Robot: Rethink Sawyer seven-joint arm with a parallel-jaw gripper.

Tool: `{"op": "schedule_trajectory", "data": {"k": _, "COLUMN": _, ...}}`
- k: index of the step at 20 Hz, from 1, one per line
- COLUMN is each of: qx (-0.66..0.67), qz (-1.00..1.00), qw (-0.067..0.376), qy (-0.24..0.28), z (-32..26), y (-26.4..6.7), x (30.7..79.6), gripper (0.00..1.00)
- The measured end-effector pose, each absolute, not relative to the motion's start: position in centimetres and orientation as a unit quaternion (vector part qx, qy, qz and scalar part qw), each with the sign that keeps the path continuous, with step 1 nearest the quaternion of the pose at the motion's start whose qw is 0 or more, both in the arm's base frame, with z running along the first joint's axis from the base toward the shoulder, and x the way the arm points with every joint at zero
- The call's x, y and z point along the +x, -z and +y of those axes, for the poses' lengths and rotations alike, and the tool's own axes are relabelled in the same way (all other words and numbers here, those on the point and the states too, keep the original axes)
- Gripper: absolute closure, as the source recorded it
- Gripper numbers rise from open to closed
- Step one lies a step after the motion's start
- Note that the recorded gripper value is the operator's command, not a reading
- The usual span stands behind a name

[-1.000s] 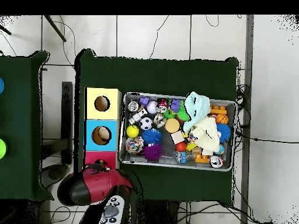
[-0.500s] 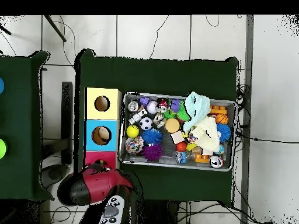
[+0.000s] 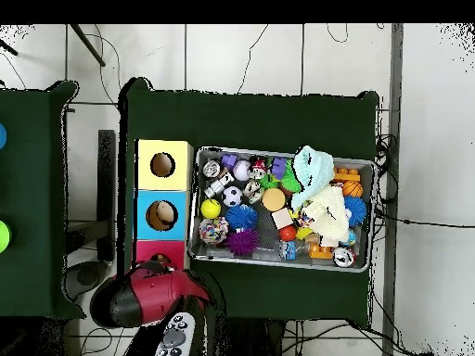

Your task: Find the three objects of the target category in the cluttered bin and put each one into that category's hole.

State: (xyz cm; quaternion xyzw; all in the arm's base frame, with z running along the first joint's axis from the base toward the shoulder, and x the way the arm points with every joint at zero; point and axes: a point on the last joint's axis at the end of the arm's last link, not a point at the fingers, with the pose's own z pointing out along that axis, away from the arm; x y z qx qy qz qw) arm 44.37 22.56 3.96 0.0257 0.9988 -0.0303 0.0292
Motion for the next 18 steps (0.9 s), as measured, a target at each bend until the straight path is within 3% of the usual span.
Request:
{"op": "schedule_trajectory", "data": {"k": 13, "qx": 0.027, "qz": 0.999, "qw": 0.029, "qy": 0.031, "z": 22.57, "y": -3.96, "x": 44.39, "gripper": 0.00}}
{"op": "schedule_trajectory", "data": {"k": 14, "qx": 0.027, "qz": 0.999, "qw": 0.027, "qy": 0.031, "z": 22.58, "y": -3.96, "x": 44.38, "gripper": 1.00}}
{"op": "schedule_trajectory", "data": {"k": 18, "qx": 0.026, "qz": 0.999, "qw": 0.027, "qy": 0.031, "z": 22.56, "y": -3.95, "x": 44.35, "gripper": 1.00}}
